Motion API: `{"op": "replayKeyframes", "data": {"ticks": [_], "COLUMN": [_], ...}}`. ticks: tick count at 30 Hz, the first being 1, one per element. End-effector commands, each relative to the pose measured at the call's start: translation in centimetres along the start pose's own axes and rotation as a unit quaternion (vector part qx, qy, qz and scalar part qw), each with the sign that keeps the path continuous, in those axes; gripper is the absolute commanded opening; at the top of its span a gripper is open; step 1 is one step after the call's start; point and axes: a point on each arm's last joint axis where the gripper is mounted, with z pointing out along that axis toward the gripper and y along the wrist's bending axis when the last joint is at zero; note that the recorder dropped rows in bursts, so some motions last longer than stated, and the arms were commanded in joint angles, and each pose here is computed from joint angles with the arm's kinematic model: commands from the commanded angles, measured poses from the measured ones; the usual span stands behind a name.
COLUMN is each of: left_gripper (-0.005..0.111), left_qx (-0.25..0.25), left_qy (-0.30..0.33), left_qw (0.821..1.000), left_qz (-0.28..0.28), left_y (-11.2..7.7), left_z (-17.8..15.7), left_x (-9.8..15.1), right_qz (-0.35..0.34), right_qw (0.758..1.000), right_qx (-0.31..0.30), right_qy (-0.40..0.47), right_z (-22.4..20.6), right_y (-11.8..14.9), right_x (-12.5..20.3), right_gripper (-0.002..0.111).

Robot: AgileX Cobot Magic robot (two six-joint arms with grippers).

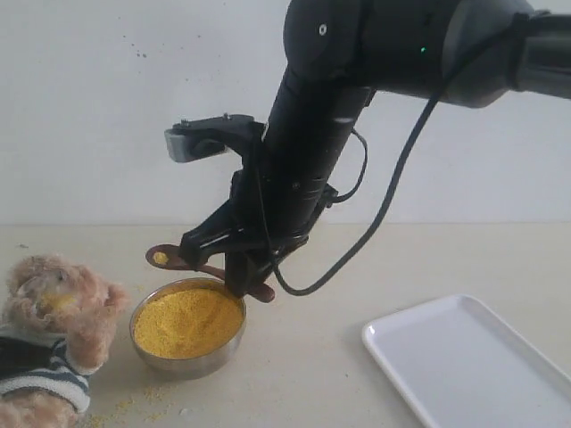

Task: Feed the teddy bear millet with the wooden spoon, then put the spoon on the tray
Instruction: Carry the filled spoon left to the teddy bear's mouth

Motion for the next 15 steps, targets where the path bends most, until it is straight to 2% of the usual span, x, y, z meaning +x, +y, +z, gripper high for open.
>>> {"op": "replayKeyframes", "data": {"ticks": [1, 3, 8, 15], "left_gripper": [0.004, 0.004, 0.004, 0.004], "left_qx": [0.079, 0.09, 0.09, 0.089], "left_qy": [0.022, 0.033, 0.039, 0.041], "left_qw": [0.996, 0.994, 0.994, 0.994], "left_qz": [-0.037, -0.045, -0.056, -0.055], "left_y": [-0.1, 0.2, 0.8, 0.8], "left_z": [0.8, 1.1, 1.4, 1.4], "left_x": [-0.6, -0.6, -0.5, -0.5], "right_qz": [-0.023, -0.041, -0.099, -0.138], "right_qw": [1.0, 0.999, 0.992, 0.983], "right_qx": [-0.003, -0.008, 0.015, 0.043], "right_qy": [-0.013, -0.012, -0.081, -0.114], "right_z": [-1.0, -0.8, -0.3, 1.2], "right_y": [1.6, 2.8, 5.6, 6.3], "right_x": [-0.1, -0.2, -1.7, -2.8], "right_gripper": [0.0, 0.0, 0.0, 0.0]}}
